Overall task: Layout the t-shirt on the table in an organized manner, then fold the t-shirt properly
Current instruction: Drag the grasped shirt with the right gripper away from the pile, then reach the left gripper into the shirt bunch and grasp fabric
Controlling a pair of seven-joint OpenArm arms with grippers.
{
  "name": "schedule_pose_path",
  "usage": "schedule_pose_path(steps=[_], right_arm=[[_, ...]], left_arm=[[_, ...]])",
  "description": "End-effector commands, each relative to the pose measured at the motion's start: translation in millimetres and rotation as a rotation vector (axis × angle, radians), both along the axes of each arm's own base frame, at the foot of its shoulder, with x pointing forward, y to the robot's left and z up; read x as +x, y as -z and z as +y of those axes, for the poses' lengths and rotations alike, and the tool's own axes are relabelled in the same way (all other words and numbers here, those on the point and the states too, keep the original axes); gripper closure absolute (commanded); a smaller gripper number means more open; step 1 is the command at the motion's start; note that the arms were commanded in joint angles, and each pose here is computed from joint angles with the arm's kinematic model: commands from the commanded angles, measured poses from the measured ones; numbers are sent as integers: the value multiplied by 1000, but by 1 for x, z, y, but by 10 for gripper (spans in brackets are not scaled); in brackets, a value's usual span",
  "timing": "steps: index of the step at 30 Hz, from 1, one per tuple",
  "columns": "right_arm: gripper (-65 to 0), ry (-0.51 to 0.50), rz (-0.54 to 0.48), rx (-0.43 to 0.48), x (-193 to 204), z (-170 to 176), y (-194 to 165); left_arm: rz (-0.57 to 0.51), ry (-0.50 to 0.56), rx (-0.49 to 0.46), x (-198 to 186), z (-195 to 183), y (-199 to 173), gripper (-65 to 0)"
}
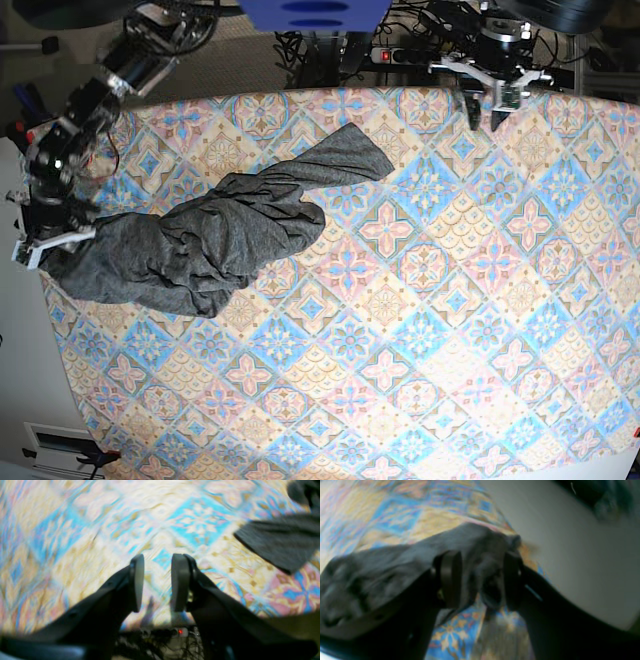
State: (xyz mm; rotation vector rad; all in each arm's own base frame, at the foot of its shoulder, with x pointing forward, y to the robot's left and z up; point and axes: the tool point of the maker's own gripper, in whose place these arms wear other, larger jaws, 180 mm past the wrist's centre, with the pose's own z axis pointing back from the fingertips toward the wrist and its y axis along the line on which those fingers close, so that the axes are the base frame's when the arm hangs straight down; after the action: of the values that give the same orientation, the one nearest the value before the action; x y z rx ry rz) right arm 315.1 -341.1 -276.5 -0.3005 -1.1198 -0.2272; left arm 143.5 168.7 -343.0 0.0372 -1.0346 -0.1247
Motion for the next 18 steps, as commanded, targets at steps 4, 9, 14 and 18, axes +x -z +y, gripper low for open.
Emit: schedule_pose_path(steps=[4, 9, 14, 18], right_arm=[[-267, -153, -137, -78, 17, 29, -43], [-267, -296, -90, -100, 15, 54, -32], [-267, -351, -33, -96, 2, 64, -13], [-266, -349, -2, -67, -8, 70, 2]], left_arm=[[-96, 73, 1, 21, -30, -16, -186], [-189, 119, -31, 47, -55, -34, -186], [-326, 179, -77, 86, -82, -63, -186], [-329, 252, -86, 122, -112, -77, -186]])
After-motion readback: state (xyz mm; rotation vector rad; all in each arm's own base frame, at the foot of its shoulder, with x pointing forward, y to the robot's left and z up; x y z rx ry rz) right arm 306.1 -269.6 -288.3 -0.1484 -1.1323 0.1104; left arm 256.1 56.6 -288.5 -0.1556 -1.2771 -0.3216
